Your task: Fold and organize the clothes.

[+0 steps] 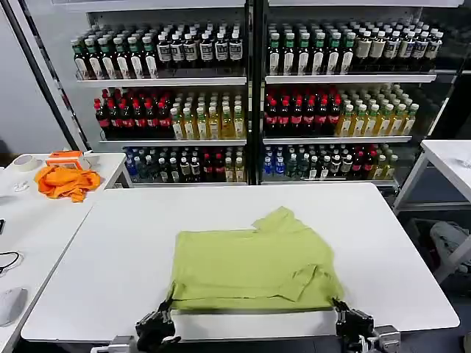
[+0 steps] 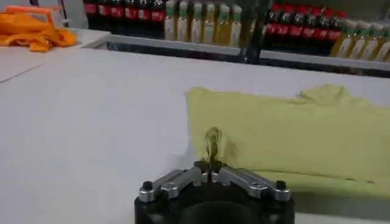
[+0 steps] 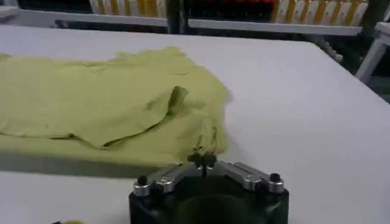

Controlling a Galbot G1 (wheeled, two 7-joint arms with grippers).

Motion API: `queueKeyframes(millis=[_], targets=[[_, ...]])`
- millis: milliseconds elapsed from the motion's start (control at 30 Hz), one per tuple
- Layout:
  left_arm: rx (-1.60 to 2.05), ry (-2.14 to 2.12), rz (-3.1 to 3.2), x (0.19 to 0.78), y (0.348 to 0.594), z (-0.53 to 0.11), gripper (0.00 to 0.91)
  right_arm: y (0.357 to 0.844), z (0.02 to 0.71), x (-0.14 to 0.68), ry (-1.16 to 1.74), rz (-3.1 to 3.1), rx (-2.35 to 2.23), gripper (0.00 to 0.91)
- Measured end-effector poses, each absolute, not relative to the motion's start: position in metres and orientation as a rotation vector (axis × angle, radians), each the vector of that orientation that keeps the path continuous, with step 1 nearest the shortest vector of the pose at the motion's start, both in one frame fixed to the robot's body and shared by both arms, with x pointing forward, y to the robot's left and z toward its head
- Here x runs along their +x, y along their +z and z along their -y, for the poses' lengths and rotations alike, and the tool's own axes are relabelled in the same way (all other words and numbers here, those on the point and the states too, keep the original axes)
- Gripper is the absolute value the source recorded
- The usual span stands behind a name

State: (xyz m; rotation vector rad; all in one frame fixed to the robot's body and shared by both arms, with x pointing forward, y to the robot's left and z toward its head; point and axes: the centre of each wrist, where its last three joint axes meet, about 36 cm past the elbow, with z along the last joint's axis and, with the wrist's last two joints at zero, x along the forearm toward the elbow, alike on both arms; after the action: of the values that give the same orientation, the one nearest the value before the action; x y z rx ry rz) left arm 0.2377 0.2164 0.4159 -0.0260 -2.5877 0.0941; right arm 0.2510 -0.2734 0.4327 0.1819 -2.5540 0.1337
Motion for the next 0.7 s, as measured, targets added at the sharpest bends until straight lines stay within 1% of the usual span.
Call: queueKeyframes(millis=[233, 467, 600, 700], targets=[[-0.026, 0.045, 2.611, 0.239, 0.431, -0.23, 0.907, 0.452, 0.276, 0.256, 0.168, 2.627, 0.172, 0.907], [-0.02, 0.027, 2.667, 0.256, 0.444, -0.242, 0.907, 0.465, 0.284, 0.278, 0.157, 2.702, 0.134, 0.907], [-0.014, 0.019, 2.692, 0.273, 0.444, -0.247, 0.907, 0.463, 0.283, 0.308, 0.12, 2.73, 0.127, 0.907], [-0.013, 0.013, 2.699, 0.291, 0.44, -0.247, 0.907, 0.458, 0.279, 0.336, 0.085, 2.734, 0.131, 0.907]])
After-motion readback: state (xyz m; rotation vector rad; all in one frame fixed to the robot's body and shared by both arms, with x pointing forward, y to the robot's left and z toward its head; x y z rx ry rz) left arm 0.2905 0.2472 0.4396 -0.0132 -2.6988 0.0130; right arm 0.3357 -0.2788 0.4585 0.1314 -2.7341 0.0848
